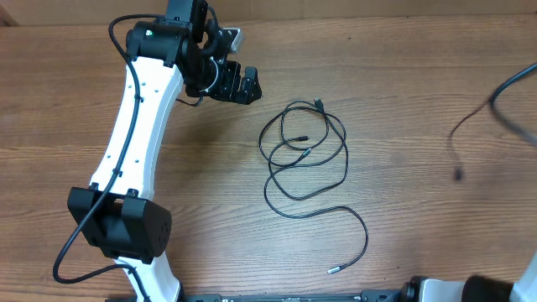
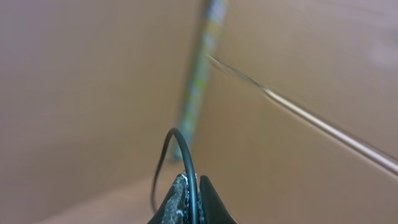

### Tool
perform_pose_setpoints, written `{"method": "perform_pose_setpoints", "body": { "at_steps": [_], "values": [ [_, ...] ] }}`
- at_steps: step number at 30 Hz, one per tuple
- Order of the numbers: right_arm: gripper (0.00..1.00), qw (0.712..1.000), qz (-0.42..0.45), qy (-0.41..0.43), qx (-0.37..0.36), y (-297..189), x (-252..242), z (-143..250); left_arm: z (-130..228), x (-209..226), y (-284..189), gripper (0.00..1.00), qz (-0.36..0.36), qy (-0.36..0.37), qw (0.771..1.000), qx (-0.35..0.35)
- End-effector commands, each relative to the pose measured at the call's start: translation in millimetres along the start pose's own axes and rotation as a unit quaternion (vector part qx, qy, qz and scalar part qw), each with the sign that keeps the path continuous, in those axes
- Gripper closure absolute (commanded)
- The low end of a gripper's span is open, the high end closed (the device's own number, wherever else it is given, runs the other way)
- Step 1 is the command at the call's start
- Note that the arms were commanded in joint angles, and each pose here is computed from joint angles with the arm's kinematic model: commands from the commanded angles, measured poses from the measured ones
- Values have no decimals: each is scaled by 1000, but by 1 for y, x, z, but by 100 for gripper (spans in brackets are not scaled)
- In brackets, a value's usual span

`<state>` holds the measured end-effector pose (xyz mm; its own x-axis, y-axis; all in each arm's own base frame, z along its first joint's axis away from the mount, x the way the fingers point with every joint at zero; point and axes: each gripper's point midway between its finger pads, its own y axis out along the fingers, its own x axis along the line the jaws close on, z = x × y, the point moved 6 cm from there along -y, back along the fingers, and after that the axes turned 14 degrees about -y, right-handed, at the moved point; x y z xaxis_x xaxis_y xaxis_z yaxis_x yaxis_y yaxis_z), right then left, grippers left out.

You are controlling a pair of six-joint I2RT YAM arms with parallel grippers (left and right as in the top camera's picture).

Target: Untangle cables

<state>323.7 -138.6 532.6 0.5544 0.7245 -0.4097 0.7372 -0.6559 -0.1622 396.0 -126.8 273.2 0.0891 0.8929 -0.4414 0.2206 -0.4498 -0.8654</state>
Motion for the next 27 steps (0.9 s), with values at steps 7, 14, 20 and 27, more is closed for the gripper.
{"method": "perform_pose_setpoints", "body": {
  "at_steps": [7,14,20,27],
  "values": [
    [96,989,60,71,115,96,-64,82,-1,-7,-15,0,-4,23,999,-23],
    [96,970,11,142,196,153,-76,156,-2,-7,-15,0,-5,24,999,-25],
    [83,960,13,149,235,171,-81,190,-2,-7,-15,0,-5,24,999,-25],
    [20,952,-28,164,257,184,-70,212,-2,-7,-15,0,-5,24,999,-25]
  ]
}}
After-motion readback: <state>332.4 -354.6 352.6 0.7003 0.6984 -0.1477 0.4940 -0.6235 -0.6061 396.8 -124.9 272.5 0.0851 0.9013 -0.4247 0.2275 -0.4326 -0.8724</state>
